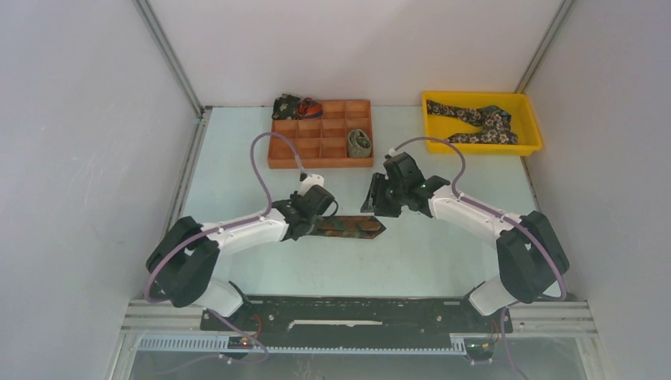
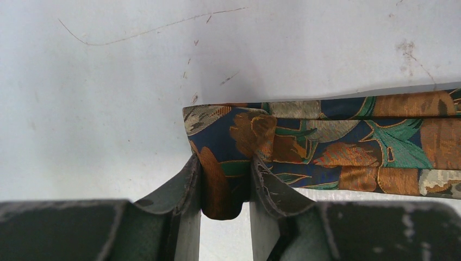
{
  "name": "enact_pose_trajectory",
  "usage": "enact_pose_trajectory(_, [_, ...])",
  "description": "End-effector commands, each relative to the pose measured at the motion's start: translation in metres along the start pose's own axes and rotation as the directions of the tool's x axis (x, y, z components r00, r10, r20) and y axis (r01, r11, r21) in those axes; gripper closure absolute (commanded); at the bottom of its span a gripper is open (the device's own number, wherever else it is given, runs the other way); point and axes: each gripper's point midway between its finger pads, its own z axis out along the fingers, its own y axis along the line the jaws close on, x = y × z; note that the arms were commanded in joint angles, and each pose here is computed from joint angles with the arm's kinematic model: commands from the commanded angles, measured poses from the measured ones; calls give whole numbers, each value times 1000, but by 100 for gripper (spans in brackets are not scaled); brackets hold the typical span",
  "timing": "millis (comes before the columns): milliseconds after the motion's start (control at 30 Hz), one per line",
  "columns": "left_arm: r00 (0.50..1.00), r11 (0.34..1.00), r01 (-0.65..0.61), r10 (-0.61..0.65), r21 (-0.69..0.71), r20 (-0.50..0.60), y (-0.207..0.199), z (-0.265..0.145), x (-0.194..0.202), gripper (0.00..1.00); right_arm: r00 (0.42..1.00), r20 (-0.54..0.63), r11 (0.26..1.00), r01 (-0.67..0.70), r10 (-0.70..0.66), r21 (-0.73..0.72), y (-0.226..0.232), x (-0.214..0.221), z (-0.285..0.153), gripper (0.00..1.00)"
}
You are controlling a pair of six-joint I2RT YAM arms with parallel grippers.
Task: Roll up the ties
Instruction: Roll the tie at the center of the board.
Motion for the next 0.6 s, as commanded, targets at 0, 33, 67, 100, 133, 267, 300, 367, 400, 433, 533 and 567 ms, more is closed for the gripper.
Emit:
enact_pose_trajectory(0, [992, 985, -123, 123, -119, -8, 4, 0, -1, 84, 998, 65, 998, 14, -10, -56, 9, -15, -16, 50])
enact_pose_trajectory(33, [989, 981, -145, 145, -131, -11, 2, -1, -1, 84, 998, 67, 998, 12, -8, -57, 8, -15, -17, 50])
enact_pose_trajectory(67, [986, 976, -169, 168, -139, -15, -1, -1, 0, 84, 997, 71, 998, 10, -6, -59, 8, -16, -19, 50])
enact_pose_trajectory(100, [982, 971, -188, 188, -148, -18, -4, -1, 0, 84, 997, 75, 998, 7, -3, -59, 6, -17, -20, 50])
enact_pose_trajectory(133, [978, 965, -210, 209, -154, -23, -7, -1, 1, 84, 997, 78, 998, 4, 0, -60, 5, -17, -21, 50])
enact_pose_trajectory(267, [959, 946, -282, 279, -162, -43, -20, -1, 4, 84, 996, 88, 998, -2, 7, -64, 3, -19, -25, 50])
enact_pose_trajectory(300, [953, 939, -303, 299, -162, -49, -24, -1, 6, 84, 996, 87, 998, -4, 9, -65, 2, -19, -26, 50])
enact_pose_trajectory(367, [942, 928, -335, 330, -162, -59, -31, -1, 8, 84, 996, 93, 998, -4, 10, -68, 2, -20, -28, 50])
enact_pose_trajectory(400, [937, 922, -350, 344, -165, -65, -33, -1, 10, 84, 995, 97, 998, -5, 12, -70, 2, -21, -30, 50])
enact_pose_trajectory(433, [932, 918, -361, 354, -164, -71, -36, -1, 12, 84, 995, 99, 998, -8, 15, -70, 1, -22, -30, 50])
enact_pose_trajectory(533, [919, 906, -393, 383, -156, -91, -45, -2, 15, 81, 994, 104, 997, -10, 18, -75, 1, -23, -33, 50])
enact_pose_trajectory(567, [917, 907, -397, 386, -144, -97, -48, -2, 17, 79, 994, 107, 997, -11, 19, -77, 1, -23, -34, 50])
